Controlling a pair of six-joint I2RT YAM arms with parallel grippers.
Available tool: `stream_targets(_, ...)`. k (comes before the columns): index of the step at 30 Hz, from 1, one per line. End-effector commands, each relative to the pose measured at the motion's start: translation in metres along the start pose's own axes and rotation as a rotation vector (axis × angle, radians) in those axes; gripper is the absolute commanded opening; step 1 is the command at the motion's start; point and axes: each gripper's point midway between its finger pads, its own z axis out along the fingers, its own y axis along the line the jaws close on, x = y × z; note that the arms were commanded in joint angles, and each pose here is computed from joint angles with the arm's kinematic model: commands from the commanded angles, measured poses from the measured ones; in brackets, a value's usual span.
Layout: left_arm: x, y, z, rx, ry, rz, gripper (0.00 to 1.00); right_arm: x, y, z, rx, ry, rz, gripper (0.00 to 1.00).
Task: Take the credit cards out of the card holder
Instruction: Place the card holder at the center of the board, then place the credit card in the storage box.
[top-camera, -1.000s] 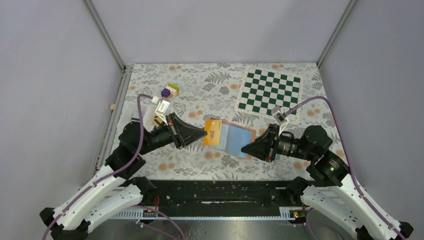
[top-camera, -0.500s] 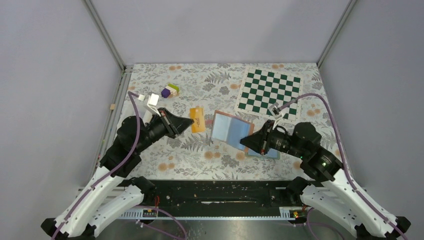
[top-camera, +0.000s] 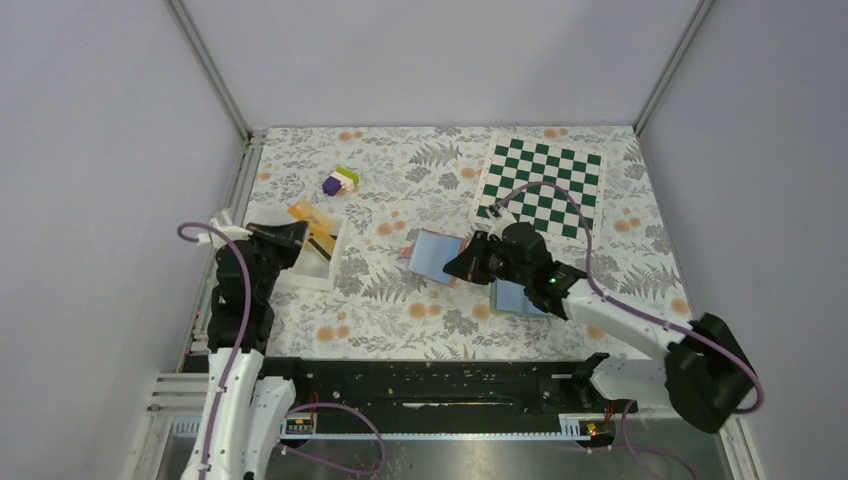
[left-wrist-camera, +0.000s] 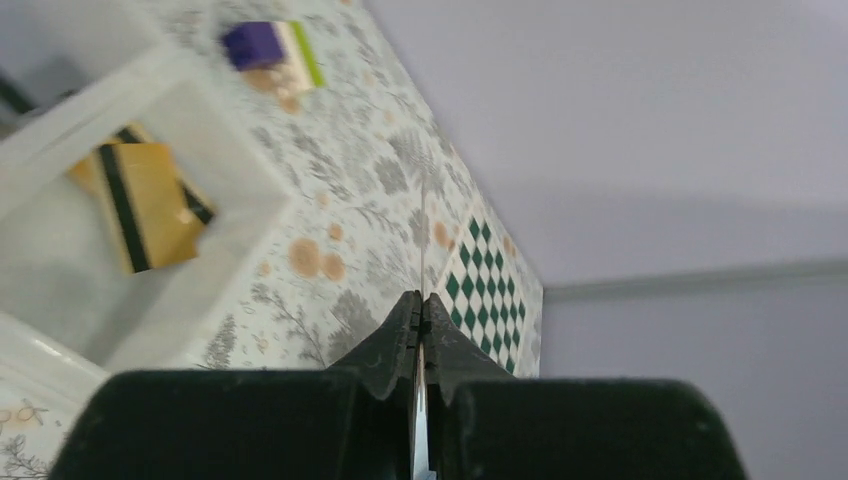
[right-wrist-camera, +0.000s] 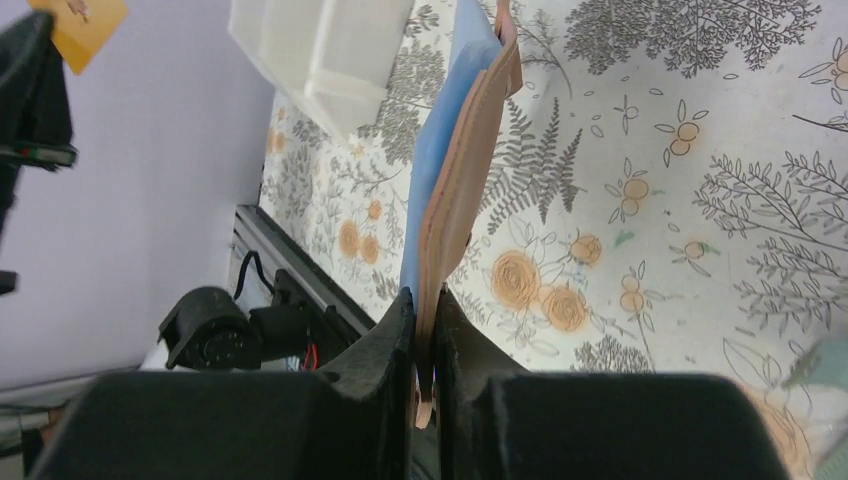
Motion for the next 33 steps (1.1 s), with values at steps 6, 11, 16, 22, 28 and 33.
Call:
stream_targets(6, -0.008, 0.068, 0.029, -0.093, -0.16, -0.38, 0.0, -0.032, -0.017, 0.052, -0.039, -0.09, 0.162, 0.16)
stream_targets(11, -0.024, 0.102, 0.022, -0.157, -0.337, -0.426, 0.0, -0.025, -0.037, 0.057, 0.024, -0.036, 0.172, 0.89)
stream_targets(16, -0.032, 0.118, 0.027, -0.167, -0.419, -0.413, 0.0, -0.032, -0.03, 0.036, 0.024, -0.062, 0.104, 1.0)
stream_targets(22, -0.026, 0.115, 0.043, -0.157, -0.362, -0.348, 0.0, -0.05, -0.01, -0.004, 0.028, -0.137, -0.043, 1.0)
stream_targets(28, -0.018, 0.027, 0.041, 0.162, -0.175, 0.137, 0.0, -0.066, 0.057, -0.047, -0.169, -0.13, -0.325, 0.99)
stream_targets(33, 0.009, -0.04, 0.013, 0.459, -0.025, 0.432, 0.0, -0.094, 0.107, -0.058, -0.259, -0.132, -0.268, 1.0)
